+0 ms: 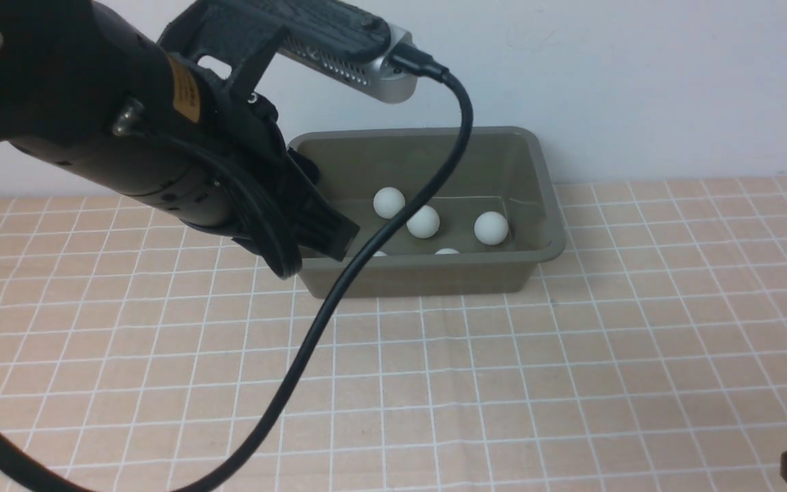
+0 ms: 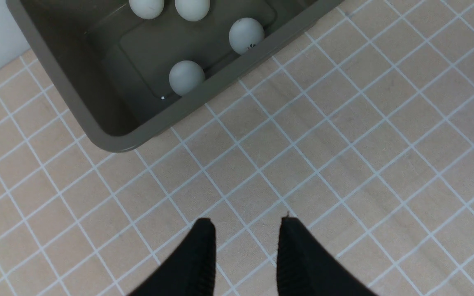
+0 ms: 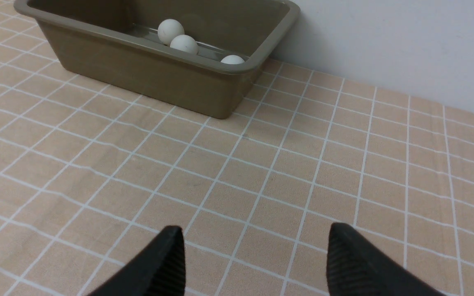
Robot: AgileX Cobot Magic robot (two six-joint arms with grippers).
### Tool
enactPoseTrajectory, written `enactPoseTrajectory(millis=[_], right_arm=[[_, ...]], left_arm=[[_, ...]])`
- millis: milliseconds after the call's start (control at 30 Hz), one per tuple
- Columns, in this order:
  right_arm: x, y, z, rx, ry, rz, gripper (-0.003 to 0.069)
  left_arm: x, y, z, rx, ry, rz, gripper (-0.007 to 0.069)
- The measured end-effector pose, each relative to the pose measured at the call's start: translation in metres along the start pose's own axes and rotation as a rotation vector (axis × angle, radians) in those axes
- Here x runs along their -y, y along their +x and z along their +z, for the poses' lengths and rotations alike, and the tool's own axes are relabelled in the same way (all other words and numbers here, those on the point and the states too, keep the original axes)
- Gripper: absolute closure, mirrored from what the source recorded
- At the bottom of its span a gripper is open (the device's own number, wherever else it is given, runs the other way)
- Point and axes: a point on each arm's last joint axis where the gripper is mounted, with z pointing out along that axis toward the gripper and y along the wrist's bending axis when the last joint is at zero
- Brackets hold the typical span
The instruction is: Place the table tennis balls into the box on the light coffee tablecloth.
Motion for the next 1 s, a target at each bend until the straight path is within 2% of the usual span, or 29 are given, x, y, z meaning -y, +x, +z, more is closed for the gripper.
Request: enactPoseTrajectory(millis=[333,500,633,667,733,833,900,1000], right_arm=[[0.0,0.0,0.0,0.0,0.0,0.0,0.0231],[0.0,0.0,0.0,0.0,0.0,0.0,0.0231],[0.0,0.0,0.0,-0.001,0.0,0.0,0.0231],[0.0,0.0,0.0,-0.002,0.0,0.0,0.0231],[0.0,0.0,0.0,-0.004,-0.001,0.0,0.0231],[0.0,0.001,0.0,-0.013,-0.004,0.0,0.0231],[0.0,0.001,0.0,-0.014,-0.004,0.0,0.0231],[0.0,0.001,0.0,-0.015,-0.004,0.0,0.0231]], left_arm=[[0.0,0.0,0.0,-0.001,-0.001,0.001,0.0463],[-0.006,0.002,-0.008,0.026,-0.051,0.028,0.0463],[-0.027,0.012,-0.04,0.165,-0.115,-0.018,0.0463],[-0.043,0.019,-0.056,0.234,-0.162,-0.068,0.0463],[-0.053,0.026,-0.067,0.277,-0.2,-0.104,0.0463],[-0.082,0.066,-0.101,0.369,-0.357,-0.246,0.0463],[-0.087,0.082,-0.11,0.381,-0.407,-0.292,0.0463],[-0.086,0.135,-0.118,0.383,-0.534,-0.391,0.0463]])
